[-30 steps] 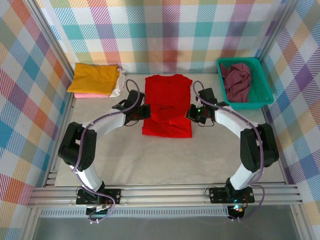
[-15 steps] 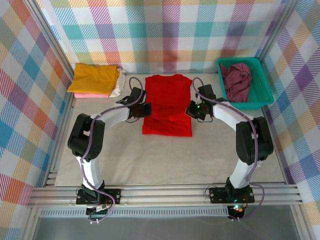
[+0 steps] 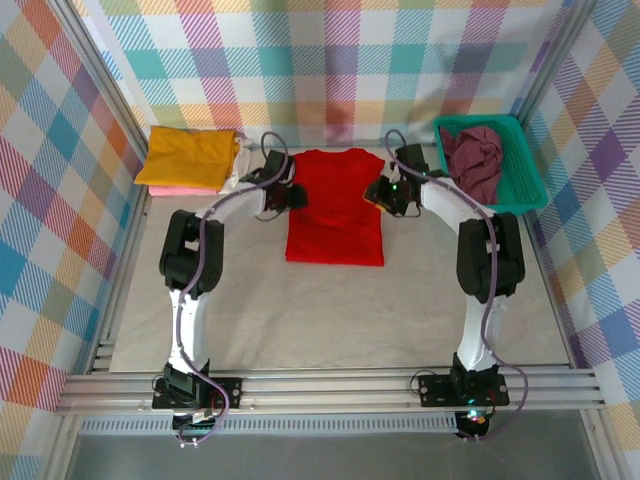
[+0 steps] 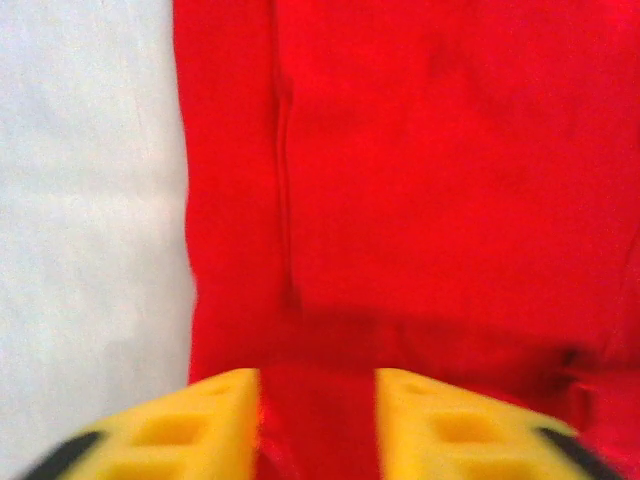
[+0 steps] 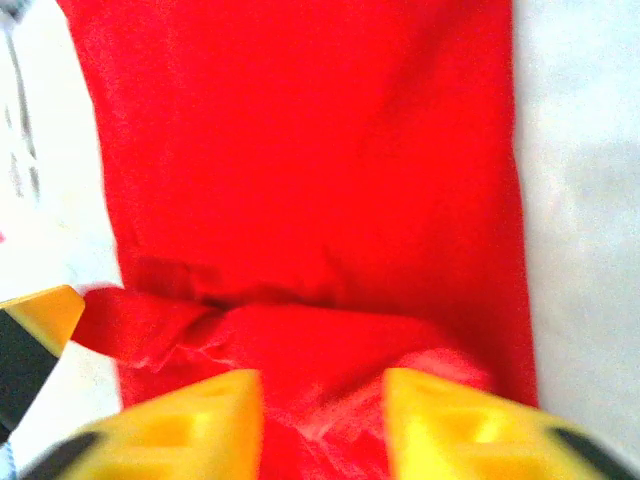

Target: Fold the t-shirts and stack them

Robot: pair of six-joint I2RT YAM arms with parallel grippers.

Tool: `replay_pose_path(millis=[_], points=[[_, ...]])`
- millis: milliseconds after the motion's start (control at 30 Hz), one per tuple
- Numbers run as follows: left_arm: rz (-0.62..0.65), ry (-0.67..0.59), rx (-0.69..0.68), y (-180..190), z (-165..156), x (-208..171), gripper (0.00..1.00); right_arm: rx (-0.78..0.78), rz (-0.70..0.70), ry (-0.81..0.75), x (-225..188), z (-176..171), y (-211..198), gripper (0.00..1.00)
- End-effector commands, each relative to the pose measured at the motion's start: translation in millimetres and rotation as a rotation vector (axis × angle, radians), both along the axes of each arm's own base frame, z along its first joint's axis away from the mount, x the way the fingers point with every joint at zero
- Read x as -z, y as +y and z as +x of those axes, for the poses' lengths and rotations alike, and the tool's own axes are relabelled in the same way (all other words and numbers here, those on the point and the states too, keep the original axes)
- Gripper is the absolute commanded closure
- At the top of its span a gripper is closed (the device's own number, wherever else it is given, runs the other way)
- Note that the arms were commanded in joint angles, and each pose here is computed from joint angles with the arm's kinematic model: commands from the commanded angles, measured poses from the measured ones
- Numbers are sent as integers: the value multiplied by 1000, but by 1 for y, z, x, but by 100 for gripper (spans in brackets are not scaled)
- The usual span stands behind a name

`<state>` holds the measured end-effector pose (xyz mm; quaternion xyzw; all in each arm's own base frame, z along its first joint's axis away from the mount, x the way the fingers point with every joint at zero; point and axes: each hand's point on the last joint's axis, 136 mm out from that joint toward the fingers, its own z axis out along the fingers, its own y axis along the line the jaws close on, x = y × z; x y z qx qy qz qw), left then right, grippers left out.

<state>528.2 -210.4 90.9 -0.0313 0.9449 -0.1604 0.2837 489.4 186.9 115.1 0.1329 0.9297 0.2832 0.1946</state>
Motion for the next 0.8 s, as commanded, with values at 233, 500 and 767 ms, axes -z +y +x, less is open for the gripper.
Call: replay_pose_path(millis=[233, 500, 767], points=[[-16, -163, -37, 18, -29, -93, 48, -58, 69, -114, -56, -41, -8, 48], [-46, -103, 145, -29, -100, -15, 78, -202, 24, -34, 13, -99, 22, 86], [-58, -16, 235, -68, -76, 31, 85, -161, 7, -41, 33, -57, 40, 100]])
